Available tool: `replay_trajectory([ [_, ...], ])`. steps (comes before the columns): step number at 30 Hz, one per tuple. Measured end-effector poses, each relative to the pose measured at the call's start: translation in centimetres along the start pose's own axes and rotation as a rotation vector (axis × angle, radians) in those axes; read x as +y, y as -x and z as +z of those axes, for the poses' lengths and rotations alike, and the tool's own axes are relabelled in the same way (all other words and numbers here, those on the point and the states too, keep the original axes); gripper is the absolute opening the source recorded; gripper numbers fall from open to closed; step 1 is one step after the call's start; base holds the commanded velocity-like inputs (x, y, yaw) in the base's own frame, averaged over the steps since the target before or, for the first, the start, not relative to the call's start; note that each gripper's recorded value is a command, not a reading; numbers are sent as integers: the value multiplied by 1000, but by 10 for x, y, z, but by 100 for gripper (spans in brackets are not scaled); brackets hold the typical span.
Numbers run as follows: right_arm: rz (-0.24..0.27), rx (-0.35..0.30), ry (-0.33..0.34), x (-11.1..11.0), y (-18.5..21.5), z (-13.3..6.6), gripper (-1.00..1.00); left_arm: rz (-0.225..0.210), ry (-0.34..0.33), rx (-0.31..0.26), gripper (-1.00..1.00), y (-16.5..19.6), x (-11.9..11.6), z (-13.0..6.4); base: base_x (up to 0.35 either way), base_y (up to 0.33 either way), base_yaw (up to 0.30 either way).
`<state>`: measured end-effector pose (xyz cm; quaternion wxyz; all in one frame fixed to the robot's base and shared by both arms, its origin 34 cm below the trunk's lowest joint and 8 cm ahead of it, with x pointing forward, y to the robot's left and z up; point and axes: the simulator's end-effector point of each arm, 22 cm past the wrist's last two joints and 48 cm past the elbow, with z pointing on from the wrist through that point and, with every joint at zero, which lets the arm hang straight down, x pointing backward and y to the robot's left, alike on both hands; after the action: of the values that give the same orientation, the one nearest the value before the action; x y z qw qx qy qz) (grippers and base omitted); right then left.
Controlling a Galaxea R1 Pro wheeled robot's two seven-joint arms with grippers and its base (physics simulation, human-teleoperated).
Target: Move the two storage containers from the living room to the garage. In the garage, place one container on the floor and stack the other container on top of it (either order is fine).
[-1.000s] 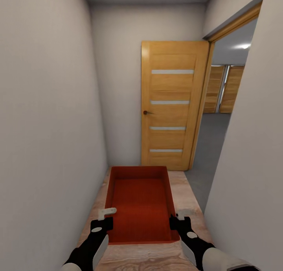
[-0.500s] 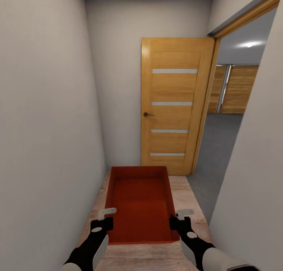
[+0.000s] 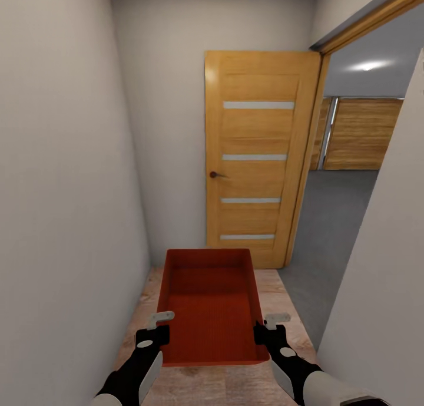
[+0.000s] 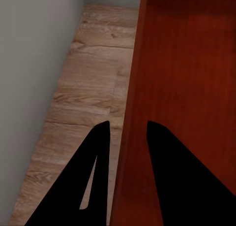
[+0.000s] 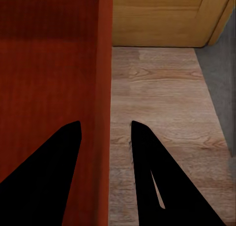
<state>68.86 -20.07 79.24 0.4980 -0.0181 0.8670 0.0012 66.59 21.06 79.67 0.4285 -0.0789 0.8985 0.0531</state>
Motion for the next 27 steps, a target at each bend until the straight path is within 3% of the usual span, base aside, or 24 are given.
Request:
replay_trajectory([
  [27, 1, -1, 0, 0, 0, 0, -100, 0, 0, -1, -100, 0, 0, 0, 314, 183, -281],
])
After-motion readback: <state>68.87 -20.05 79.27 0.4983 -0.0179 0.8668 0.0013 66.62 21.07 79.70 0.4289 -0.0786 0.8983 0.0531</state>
